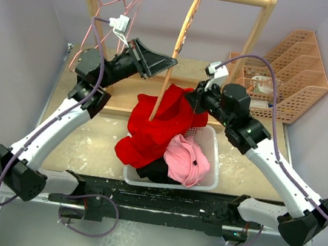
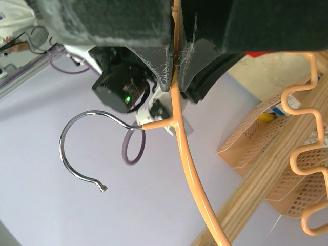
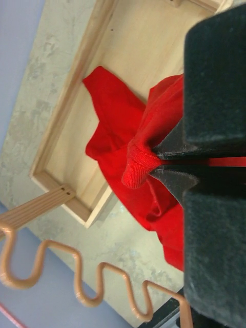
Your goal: Remove the t-shirt from the hanger
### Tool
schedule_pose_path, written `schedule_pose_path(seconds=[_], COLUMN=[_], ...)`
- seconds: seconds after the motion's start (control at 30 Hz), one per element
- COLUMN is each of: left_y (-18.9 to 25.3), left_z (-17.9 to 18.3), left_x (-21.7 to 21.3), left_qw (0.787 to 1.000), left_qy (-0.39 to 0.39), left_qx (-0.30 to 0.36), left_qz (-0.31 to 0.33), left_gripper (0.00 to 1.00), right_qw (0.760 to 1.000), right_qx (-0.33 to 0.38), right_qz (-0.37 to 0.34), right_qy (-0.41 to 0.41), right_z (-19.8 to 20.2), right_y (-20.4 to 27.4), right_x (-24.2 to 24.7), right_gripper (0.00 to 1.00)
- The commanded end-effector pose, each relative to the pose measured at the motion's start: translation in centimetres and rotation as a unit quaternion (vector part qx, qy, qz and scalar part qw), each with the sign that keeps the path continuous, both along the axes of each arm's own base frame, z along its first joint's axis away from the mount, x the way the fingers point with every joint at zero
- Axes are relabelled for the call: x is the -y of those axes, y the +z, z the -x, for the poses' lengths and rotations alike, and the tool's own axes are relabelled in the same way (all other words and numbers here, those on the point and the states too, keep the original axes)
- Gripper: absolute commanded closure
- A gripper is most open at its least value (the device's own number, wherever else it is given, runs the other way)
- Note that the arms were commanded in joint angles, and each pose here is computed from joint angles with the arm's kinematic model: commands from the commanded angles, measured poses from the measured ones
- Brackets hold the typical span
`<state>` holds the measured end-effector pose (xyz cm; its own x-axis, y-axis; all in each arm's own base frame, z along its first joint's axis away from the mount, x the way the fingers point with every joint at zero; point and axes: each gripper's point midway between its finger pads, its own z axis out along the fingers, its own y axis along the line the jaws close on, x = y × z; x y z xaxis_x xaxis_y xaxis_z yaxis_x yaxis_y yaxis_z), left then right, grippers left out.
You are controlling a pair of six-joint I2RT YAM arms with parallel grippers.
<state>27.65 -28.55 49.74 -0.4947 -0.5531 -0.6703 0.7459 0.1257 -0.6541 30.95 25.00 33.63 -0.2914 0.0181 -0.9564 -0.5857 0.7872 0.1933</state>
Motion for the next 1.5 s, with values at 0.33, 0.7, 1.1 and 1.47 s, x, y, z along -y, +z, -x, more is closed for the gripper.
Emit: schedule_pose_path(seconds=[0.33,0.7,1.1,1.47], left_y=[6.5,9.9,9.3,7.0], left_z=[-4.5,-7.3,-12.5,-15.9], left_x=[-0.8,-2.6,-4.1,-3.9], left_qw=[0.990,0.981,0.970,0.964], left_qy=[0.035,0.107,0.162,0.189], left_qx=[-0.024,-0.003,-0.032,-0.077], left_qz=[0.137,0.164,0.177,0.172], left_gripper=[1.00,1.00,1.00,1.00], right_qw=[0.998,0.998,0.998,0.998], right_qx=[0.007,-0.002,-0.010,-0.015], right_qz=[-0.035,-0.042,-0.038,-0.040], right_qy=[-0.056,-0.051,-0.051,-0.046], right_z=[2.0,2.4,2.8,2.9], right_y=[-0.3,-1.4,-2.8,-3.4], right_x=[3.1,3.0,3.3,3.1], right_gripper=[1.00,1.00,1.00,1.00])
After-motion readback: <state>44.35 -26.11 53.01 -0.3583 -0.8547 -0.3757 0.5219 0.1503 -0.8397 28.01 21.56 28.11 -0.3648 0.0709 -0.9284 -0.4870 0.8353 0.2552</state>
